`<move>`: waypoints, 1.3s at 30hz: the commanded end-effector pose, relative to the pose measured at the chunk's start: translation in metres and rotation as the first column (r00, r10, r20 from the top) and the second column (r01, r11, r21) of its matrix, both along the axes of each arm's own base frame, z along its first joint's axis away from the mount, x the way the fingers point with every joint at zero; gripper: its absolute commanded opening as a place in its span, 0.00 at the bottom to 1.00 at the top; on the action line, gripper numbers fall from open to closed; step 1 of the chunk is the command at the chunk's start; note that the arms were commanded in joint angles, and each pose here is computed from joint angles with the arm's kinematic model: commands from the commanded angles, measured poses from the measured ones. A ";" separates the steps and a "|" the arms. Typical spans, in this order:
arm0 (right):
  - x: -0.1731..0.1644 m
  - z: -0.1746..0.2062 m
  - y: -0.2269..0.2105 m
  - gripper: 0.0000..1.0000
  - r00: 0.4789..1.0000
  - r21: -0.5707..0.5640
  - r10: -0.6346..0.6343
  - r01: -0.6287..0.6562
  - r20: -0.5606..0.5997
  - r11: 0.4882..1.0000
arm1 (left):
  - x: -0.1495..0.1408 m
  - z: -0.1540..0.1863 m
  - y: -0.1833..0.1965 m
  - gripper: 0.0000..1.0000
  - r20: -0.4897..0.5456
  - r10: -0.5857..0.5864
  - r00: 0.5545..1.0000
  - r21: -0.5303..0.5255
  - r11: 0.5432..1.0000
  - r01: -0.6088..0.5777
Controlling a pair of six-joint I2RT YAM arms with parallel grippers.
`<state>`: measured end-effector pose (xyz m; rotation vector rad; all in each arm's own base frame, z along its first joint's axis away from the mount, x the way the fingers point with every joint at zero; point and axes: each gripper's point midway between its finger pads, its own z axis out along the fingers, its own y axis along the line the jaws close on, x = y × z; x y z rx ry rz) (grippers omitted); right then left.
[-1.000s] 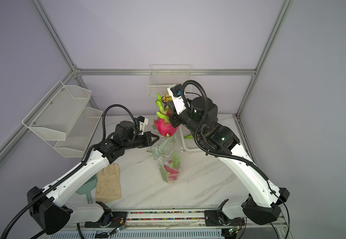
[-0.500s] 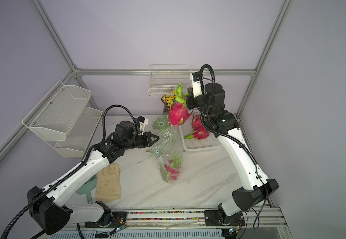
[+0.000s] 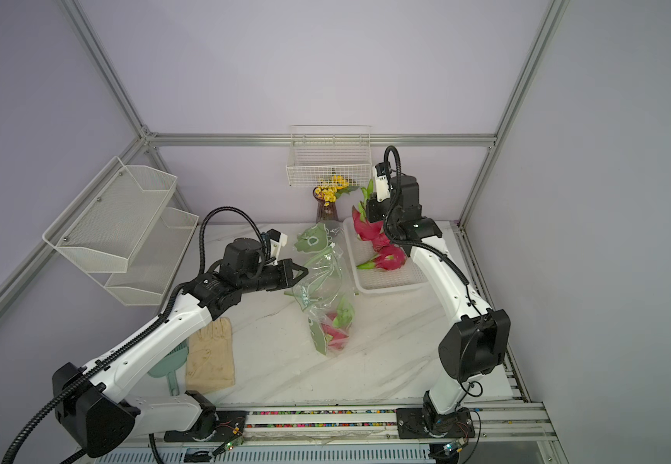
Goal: Open the zip-top bag and take out the dragon fruit
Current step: Place the dragon fruit in the basket.
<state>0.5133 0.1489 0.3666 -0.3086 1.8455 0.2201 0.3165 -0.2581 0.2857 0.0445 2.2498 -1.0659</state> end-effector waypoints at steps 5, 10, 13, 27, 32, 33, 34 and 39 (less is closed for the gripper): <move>0.027 -0.029 0.009 0.00 1.000 -0.004 0.014 -0.014 0.007 1.000 | 0.001 0.013 0.000 0.00 0.019 0.003 1.000 -0.042 0.999 -0.002; 0.029 -0.046 0.011 0.00 1.000 0.007 0.021 -0.021 -0.015 1.000 | 0.000 0.012 0.002 0.00 0.019 0.008 1.000 -0.040 0.999 -0.007; 0.029 -0.053 0.011 0.00 1.000 0.011 0.017 -0.016 -0.023 1.000 | 0.000 0.011 0.002 0.00 0.017 0.008 1.000 -0.039 0.999 -0.008; 0.047 -0.108 0.005 0.00 0.996 -0.028 -0.029 0.027 -0.084 0.999 | -0.001 0.011 0.003 0.00 0.013 0.015 1.000 -0.040 0.999 -0.015; 0.057 -0.126 0.001 0.00 0.990 -0.021 -0.067 0.065 -0.123 0.998 | -0.002 0.013 0.002 0.00 0.016 0.008 1.000 -0.048 0.999 -0.008; 0.058 -0.128 0.001 0.00 0.989 -0.019 -0.071 0.069 -0.132 0.997 | -0.002 0.013 0.002 0.00 0.011 0.006 1.000 -0.044 0.999 -0.006; 0.059 -0.131 0.001 0.00 0.986 -0.019 -0.075 0.073 -0.150 0.997 | -0.002 0.014 0.001 0.00 0.010 0.004 1.000 -0.044 0.999 -0.004; 0.054 -0.118 0.002 0.16 0.976 0.006 -0.073 0.076 -0.204 0.997 | -0.002 0.017 0.002 0.00 0.019 0.006 1.000 -0.046 0.999 -0.005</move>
